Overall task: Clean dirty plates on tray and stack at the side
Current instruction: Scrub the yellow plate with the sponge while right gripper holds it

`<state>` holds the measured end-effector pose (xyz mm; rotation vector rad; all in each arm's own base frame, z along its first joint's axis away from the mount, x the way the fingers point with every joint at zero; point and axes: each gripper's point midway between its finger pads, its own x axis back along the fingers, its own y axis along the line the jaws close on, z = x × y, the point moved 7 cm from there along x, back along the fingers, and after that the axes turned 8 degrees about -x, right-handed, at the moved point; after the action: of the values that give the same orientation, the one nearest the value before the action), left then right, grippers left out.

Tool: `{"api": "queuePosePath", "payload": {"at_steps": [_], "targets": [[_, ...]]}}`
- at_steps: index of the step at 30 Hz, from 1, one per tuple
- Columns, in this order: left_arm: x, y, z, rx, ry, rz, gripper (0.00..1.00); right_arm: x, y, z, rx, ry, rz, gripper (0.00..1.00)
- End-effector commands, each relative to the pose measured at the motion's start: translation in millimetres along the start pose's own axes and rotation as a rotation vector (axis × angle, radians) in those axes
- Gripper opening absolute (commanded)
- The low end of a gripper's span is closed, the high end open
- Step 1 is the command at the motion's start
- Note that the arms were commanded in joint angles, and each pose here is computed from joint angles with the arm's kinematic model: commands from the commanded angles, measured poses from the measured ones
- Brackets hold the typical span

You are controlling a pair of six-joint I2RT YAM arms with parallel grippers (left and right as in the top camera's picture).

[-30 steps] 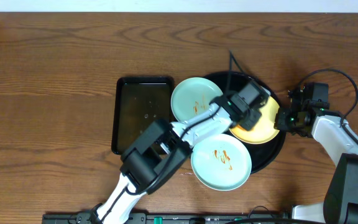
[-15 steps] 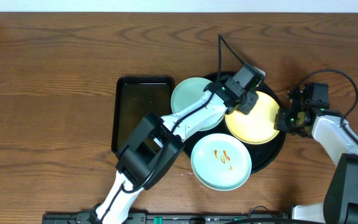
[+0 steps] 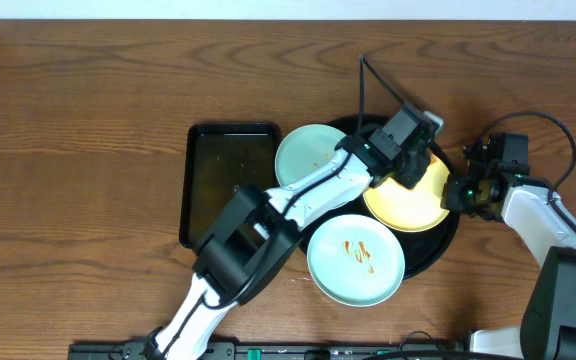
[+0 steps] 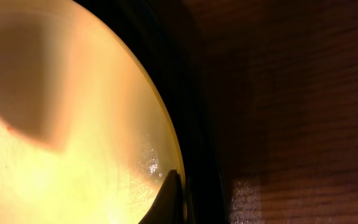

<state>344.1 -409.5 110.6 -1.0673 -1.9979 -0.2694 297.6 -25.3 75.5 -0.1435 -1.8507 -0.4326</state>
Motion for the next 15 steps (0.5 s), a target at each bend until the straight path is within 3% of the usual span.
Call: {"api": "queuePosePath", "payload": {"at_steps": [1,8,15], "targets": [[-19.1,23.4,19.4,0.007,0.072,-0.070,0.07,-0.6,4.0,1.0,0.013,0.012,-0.005,0.01],[-3.2,35.4,46.1,0.058,0.247,-0.093,0.08,-0.6,3.9,1.1,0.013,0.012,-0.005,0.01],[37.4,25.1,5.3,0.034,0.108,-0.087,0.08,-0.6,3.9,1.3,0.012,0.014,-0.005,0.01]]}}
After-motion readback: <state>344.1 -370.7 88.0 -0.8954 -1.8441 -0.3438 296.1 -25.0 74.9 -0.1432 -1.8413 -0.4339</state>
